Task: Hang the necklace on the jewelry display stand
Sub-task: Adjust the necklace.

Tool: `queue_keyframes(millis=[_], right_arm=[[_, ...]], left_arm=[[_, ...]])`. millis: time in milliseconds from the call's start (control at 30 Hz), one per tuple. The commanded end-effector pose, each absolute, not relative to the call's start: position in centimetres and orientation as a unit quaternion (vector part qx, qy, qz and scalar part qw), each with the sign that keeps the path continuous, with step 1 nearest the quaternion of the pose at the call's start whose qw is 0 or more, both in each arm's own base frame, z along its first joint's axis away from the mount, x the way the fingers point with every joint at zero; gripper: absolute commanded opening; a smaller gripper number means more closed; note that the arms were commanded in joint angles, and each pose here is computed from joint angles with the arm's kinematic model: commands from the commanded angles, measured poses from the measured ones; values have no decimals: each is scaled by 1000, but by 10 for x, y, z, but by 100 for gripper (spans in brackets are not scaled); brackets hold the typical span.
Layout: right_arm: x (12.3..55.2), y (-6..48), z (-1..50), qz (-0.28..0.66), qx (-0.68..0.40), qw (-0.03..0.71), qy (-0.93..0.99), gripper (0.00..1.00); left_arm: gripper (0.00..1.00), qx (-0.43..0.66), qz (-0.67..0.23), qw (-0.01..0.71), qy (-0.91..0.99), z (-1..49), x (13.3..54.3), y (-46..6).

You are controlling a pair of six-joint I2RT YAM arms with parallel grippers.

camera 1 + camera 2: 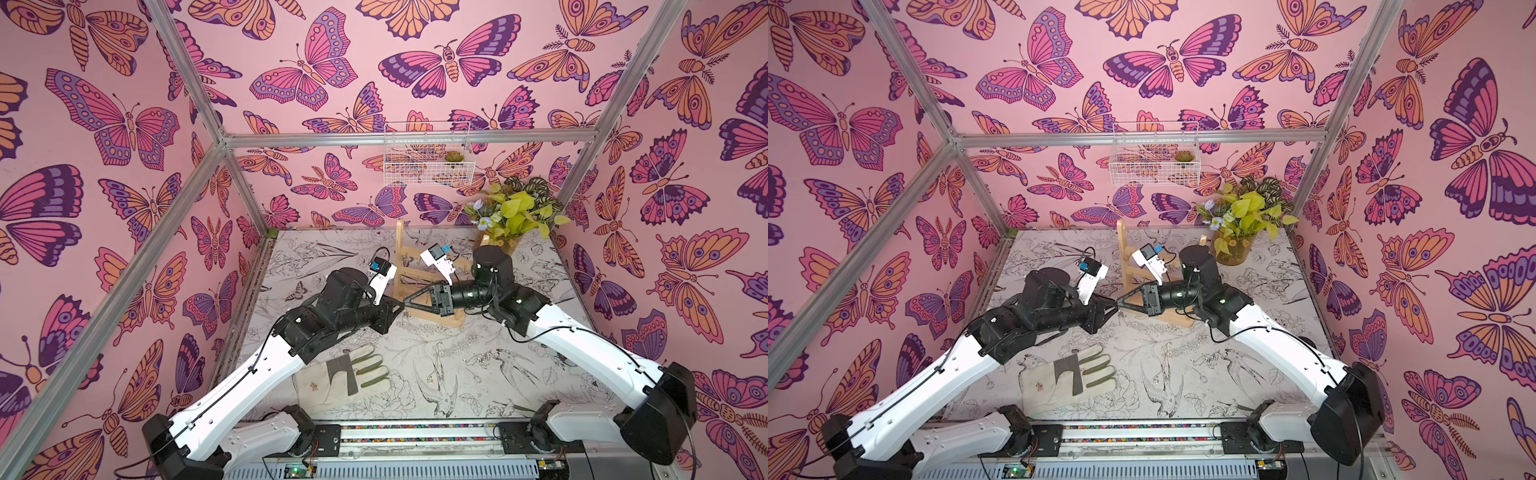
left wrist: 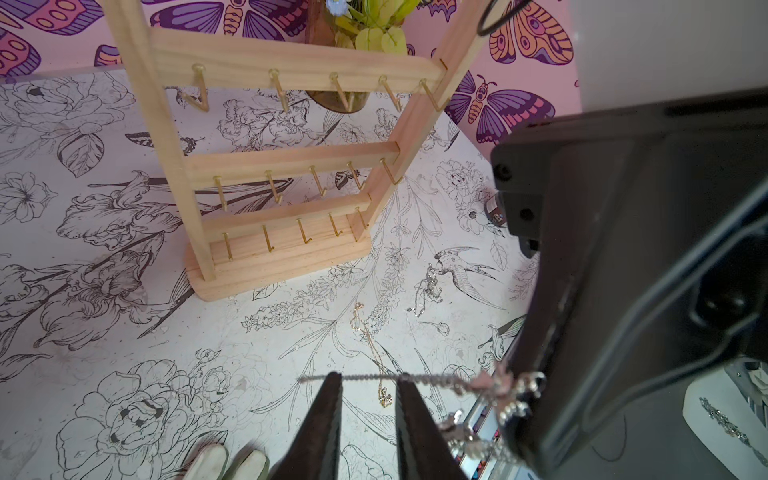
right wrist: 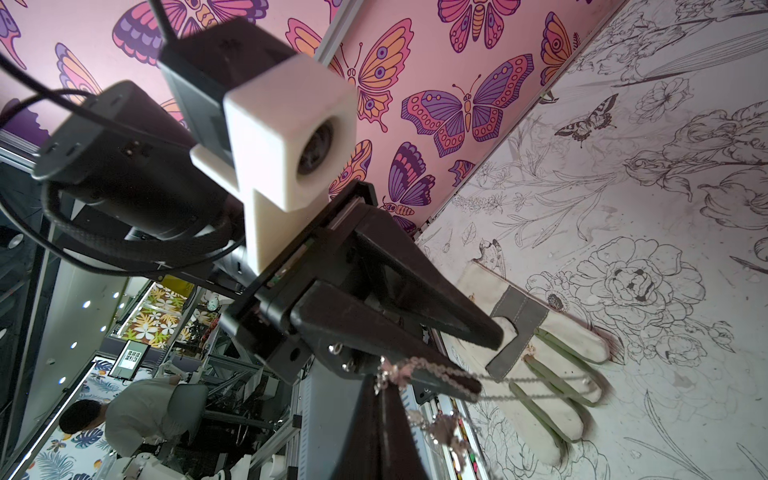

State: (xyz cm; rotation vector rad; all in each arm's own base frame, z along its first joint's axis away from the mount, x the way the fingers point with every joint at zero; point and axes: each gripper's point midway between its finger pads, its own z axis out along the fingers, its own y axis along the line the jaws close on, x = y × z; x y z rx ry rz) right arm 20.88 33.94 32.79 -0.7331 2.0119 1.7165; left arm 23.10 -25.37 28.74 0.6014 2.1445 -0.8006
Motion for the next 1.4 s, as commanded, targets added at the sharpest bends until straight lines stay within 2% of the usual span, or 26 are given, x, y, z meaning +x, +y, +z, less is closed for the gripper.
queue_keyframes(millis=[0, 200, 667, 1033, 1367], right_arm=[[207, 341, 338, 623, -271, 201, 705, 0], [205, 342, 340, 627, -273, 198, 703, 0], [206, 348, 339, 630, -274, 193, 701, 0], [201, 349, 342, 632, -281, 189, 697, 0], [210, 347, 341, 614, -271, 209, 712, 0]], left_arm=[[26, 234, -319, 384, 835, 288, 230, -255], [21, 231, -307, 393, 835, 287, 232, -252], [26, 232, -313, 396, 831, 289, 228, -252], [19, 231, -301, 403, 833, 289, 233, -251], [18, 242, -311, 396, 829, 291, 227, -253]])
